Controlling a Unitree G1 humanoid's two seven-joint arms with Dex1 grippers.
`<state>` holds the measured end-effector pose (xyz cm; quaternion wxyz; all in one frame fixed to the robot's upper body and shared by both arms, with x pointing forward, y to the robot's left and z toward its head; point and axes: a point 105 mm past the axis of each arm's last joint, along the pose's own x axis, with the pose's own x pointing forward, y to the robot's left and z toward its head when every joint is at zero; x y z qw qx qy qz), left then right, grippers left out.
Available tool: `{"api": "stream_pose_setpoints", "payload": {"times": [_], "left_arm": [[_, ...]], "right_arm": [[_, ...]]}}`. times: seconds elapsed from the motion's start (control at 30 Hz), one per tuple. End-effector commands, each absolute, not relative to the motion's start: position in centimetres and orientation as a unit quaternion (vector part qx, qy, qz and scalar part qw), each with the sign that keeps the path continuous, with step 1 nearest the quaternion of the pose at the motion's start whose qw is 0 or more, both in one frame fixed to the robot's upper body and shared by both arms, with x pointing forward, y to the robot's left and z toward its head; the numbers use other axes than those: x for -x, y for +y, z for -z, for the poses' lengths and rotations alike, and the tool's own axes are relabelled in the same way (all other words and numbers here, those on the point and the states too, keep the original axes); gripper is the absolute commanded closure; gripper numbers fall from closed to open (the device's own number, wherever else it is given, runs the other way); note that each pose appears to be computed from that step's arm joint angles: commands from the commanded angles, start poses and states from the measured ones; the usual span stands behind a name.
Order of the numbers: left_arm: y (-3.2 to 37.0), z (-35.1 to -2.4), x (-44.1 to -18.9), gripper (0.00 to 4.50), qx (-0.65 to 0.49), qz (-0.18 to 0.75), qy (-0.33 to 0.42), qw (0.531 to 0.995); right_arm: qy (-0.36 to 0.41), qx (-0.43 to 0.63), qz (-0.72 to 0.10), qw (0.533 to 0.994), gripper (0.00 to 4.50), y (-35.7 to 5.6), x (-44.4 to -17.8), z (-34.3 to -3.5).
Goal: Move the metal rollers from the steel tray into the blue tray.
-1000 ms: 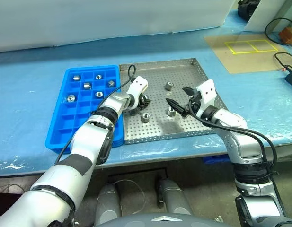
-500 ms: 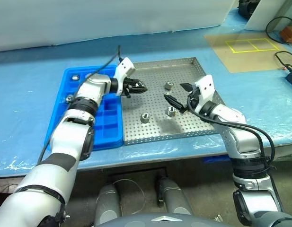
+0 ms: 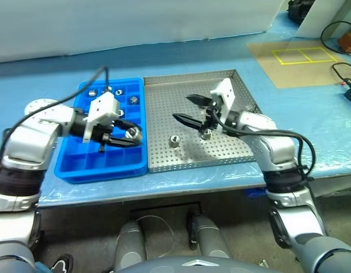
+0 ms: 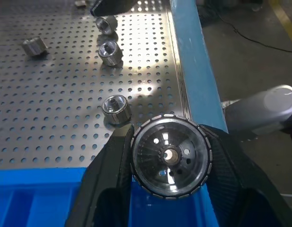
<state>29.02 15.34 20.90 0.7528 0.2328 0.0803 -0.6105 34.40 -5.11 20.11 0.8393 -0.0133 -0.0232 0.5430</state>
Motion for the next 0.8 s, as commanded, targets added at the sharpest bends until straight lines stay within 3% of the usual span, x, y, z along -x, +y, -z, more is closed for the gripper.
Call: {"api": "stream_pose_setpoints", "payload": {"times": [0.03, 0.17, 0.33, 0.6, 0.8], "left_arm": [[16.6, -23.6, -28.1, 2.77, -0.228, 0.573, 0.036, 0.787], [19.1, -22.7, -29.0, 2.77, -0.222, 0.482, 0.036, 0.847], [24.5, -20.2, -30.5, 2.77, -0.226, 0.339, 0.066, 0.911], [27.6, -17.8, -28.5, 2.77, -0.191, 0.273, 0.076, 0.94], [28.4, -17.2, -30.3, 2.77, -0.19, 0.212, 0.052, 0.957]], "right_arm": [[-0.037, -0.041, -0.632, 0.773, 0.0, -2.1, -32.7, -22.8], [-0.041, -0.048, -0.669, 0.741, 0.0, 0.0, -32.4, -24.0], [-0.038, -0.037, -0.677, 0.734, 0.0, 0.8, -32.9, -23.8], [-0.028, -0.021, -0.669, 0.742, 0.0, 0.9, -33.6, -22.7], [-0.033, -0.013, -0.661, 0.749, 0.0, 0.8, -34.0, -22.8]]}}
